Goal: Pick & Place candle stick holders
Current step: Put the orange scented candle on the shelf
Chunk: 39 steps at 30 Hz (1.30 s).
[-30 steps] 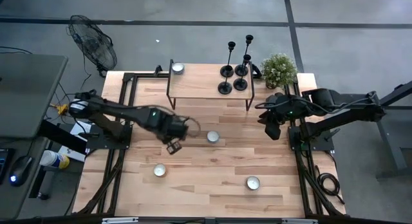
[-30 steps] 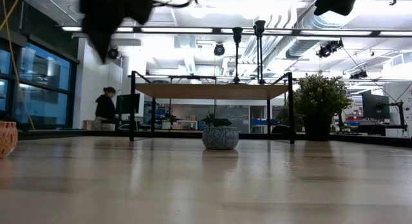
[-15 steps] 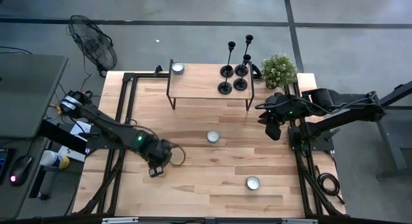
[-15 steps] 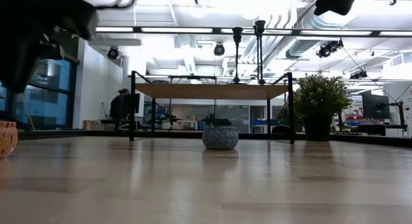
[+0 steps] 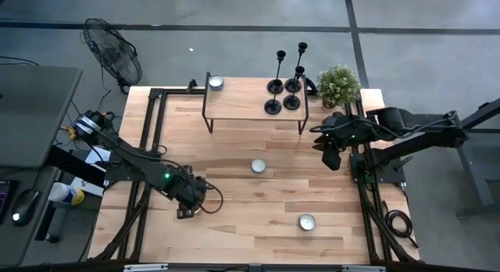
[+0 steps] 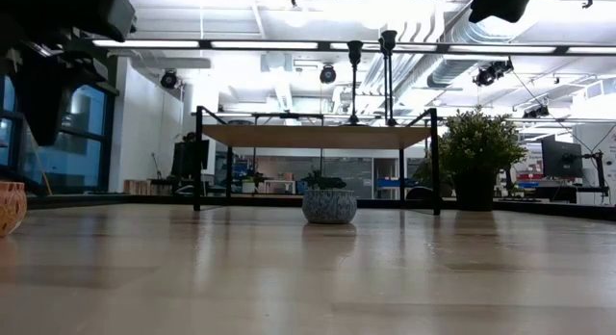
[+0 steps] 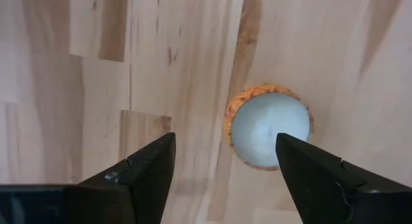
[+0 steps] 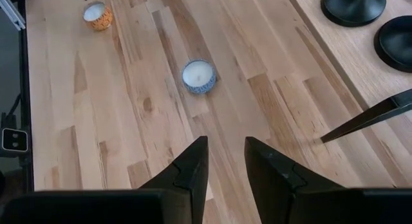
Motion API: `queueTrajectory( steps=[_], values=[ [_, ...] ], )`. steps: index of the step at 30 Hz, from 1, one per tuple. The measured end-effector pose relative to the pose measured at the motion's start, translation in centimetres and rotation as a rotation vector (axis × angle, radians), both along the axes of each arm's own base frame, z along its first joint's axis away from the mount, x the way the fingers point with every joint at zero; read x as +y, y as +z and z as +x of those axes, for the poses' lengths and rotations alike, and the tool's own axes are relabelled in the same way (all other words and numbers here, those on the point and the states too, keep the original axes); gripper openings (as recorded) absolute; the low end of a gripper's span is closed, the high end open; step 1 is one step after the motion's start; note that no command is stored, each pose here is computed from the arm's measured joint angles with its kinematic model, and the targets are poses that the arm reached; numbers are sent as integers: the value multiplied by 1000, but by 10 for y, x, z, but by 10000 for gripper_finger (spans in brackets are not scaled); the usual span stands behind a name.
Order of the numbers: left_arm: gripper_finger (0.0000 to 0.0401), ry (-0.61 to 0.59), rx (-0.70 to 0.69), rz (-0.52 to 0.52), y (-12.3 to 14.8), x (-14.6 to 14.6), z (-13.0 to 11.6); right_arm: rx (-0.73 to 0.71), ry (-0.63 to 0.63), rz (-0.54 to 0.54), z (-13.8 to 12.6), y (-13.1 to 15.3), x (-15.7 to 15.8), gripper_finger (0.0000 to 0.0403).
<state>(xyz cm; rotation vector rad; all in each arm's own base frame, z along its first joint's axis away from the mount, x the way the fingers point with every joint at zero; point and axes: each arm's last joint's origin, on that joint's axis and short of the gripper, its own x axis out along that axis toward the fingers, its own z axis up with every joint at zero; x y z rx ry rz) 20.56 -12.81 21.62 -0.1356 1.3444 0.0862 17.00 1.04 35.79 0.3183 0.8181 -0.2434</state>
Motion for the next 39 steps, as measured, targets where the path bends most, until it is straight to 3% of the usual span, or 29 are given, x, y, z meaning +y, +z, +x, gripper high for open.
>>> queueTrajectory(
  steps=[16,39],
  values=[
    [263,-77,52,83,-20,-5,9,-15,3,4,1,1,0,94],
    [256,-95,76,54,-42,-5,7,-16,16,23,1,1,1,94]
  ],
)
